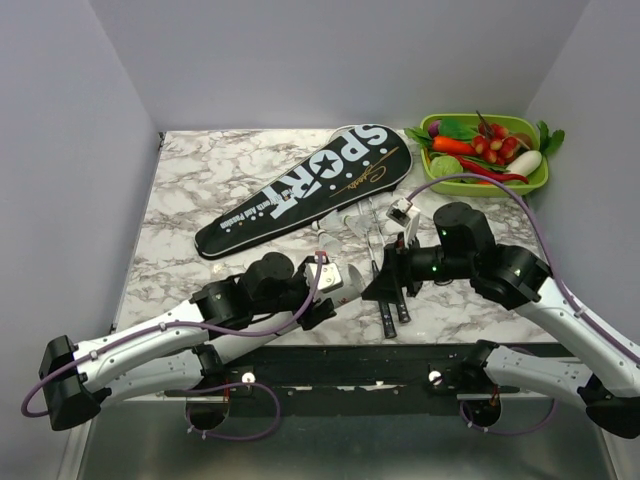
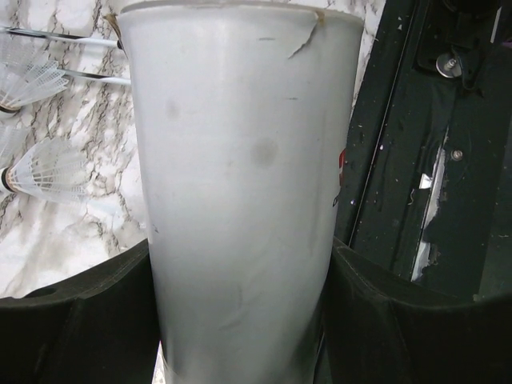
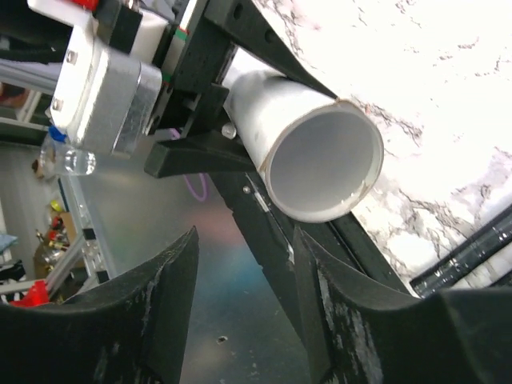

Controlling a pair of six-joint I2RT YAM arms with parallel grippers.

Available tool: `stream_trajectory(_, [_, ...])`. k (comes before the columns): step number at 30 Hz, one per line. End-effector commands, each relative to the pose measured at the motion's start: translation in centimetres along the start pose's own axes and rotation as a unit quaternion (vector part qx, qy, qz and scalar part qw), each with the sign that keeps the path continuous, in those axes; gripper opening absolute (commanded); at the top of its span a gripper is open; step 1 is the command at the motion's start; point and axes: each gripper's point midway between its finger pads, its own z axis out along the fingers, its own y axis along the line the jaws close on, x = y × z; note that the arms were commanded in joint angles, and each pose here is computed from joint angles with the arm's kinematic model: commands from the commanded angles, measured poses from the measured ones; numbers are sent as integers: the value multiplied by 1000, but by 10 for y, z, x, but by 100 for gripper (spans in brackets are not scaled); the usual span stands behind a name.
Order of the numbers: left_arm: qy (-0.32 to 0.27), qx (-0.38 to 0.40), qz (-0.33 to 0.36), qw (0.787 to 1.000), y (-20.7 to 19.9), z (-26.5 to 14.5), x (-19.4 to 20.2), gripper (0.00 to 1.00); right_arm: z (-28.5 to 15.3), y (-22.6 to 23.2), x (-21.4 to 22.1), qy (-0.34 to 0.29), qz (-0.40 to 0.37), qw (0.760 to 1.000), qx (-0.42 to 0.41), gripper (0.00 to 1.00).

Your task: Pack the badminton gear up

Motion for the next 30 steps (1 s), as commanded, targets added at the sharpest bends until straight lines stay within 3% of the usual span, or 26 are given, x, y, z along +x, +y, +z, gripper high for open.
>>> stream_trajectory(1, [-18, 16, -33, 999, -13, -4, -5, 0, 3, 16, -17, -26, -20, 999, -41, 57])
stream_trajectory(9, [-33, 37, -28, 998, -21, -7, -9, 0, 14, 14, -11, -11, -15, 998, -52, 47])
stream_trajectory(30, [-53, 59, -27, 997, -29, -11, -16, 0, 27, 13, 0, 1, -3, 997, -80, 35])
